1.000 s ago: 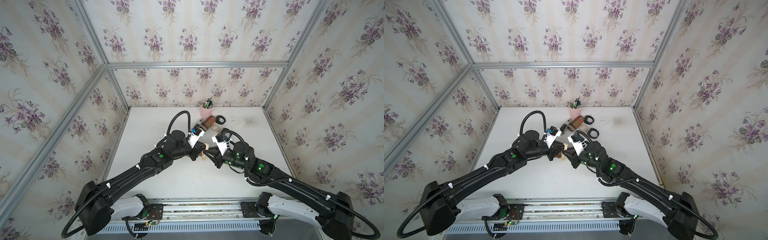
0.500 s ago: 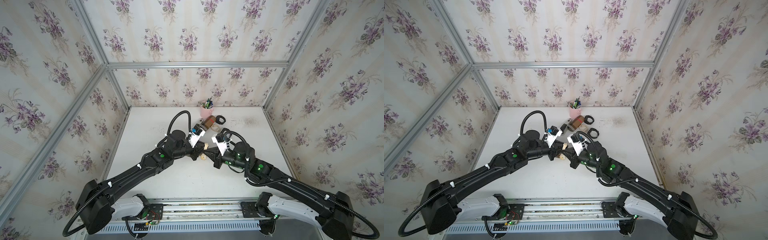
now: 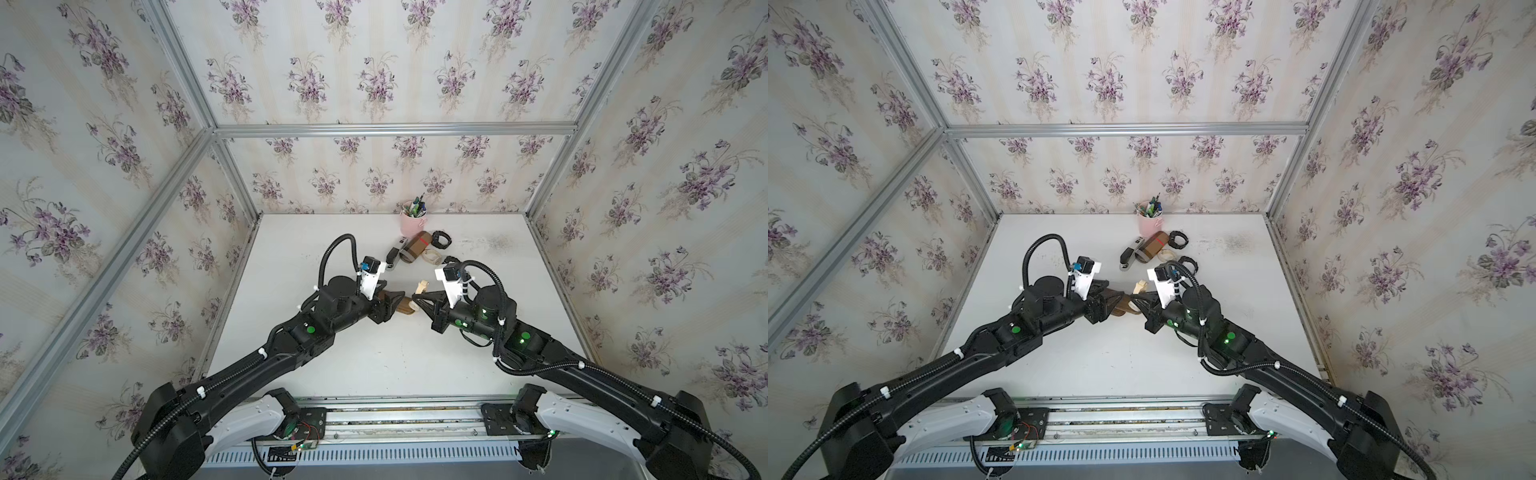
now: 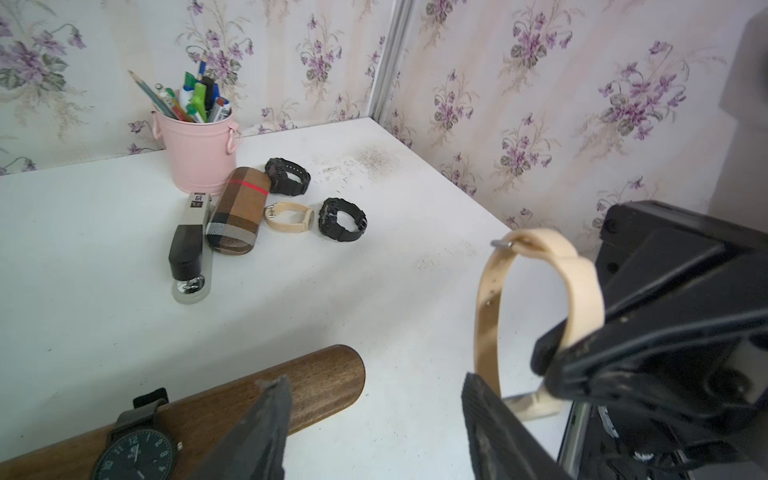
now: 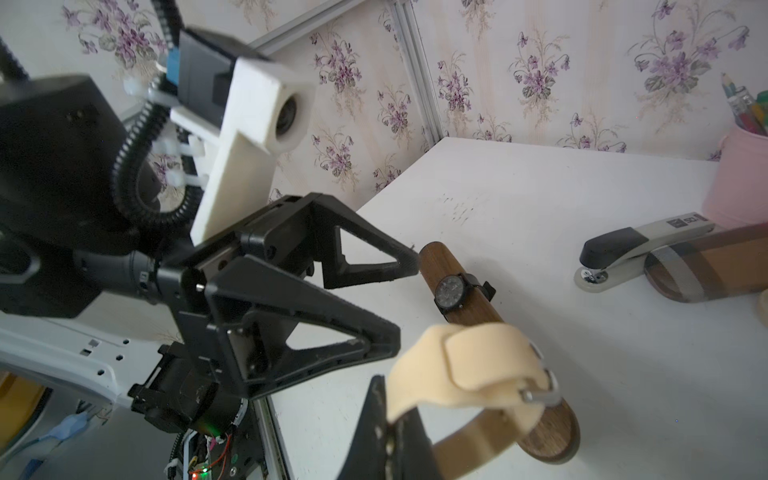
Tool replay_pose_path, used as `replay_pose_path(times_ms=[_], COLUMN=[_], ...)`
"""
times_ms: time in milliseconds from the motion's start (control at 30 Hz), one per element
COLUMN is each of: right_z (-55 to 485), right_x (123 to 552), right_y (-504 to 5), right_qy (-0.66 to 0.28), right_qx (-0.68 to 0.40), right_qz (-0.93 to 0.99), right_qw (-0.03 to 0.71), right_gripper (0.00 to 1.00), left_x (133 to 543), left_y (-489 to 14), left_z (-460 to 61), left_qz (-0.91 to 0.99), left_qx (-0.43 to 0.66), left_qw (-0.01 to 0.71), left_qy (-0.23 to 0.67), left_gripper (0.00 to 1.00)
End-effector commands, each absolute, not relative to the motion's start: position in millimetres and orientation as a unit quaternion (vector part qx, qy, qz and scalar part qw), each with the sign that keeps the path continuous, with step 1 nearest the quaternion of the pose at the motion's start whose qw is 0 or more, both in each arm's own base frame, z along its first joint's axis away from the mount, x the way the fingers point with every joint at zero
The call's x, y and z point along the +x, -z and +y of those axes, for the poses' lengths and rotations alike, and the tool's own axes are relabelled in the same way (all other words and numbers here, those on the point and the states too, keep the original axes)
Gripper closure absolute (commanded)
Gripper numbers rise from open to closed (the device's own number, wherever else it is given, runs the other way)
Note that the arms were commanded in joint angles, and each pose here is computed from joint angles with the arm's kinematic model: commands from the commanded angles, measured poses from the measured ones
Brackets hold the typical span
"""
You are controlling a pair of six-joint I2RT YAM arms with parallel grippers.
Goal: Place watch on stand
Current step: Pick up the watch at the center of the board.
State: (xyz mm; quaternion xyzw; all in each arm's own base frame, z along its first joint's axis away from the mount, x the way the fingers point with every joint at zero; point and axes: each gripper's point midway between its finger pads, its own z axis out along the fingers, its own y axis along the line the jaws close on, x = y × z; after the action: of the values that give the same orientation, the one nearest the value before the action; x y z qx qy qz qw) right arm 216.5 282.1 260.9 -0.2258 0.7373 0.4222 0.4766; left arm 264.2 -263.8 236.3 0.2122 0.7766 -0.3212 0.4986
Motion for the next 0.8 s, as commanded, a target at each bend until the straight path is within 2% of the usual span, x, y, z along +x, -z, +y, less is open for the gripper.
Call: replay_pose_path(times_ms=[0,133,300,533,767], right_z=[280,274,270,273,286], right_x=[222,232,237,238,232], right_y=[-281,-280,-284,-289,-289], right_qy=[-0.462,-0.464,-0.496,-0.532,-0.547], right_qx=[-0.181,-0.127,-0.055,-0.003,-0.004], right_qz=[0.718,0.732,0.737,0.735,0.739], right_qw=[0.489,0.482,0.456,0.421,0.393], right_gripper=[1.00,1.00,1.00,1.00,1.00], left_x=[272,274,262,228,217], left_y=[-244,-233,-237,-256,-265], left_z=[-249,-238,-253,-288,-306], left_qz=[0.761,0.773,0.755,0.679,0.659], left_qx=[0.141,0.112,0.139,0.243,0.291], left_qw=[0.538,0.537,0.544,0.572,0.580], left_qy=[0.333,0.317,0.337,0.391,0.380], left_gripper=[0.27,0.15,0.14,0.17,0.25])
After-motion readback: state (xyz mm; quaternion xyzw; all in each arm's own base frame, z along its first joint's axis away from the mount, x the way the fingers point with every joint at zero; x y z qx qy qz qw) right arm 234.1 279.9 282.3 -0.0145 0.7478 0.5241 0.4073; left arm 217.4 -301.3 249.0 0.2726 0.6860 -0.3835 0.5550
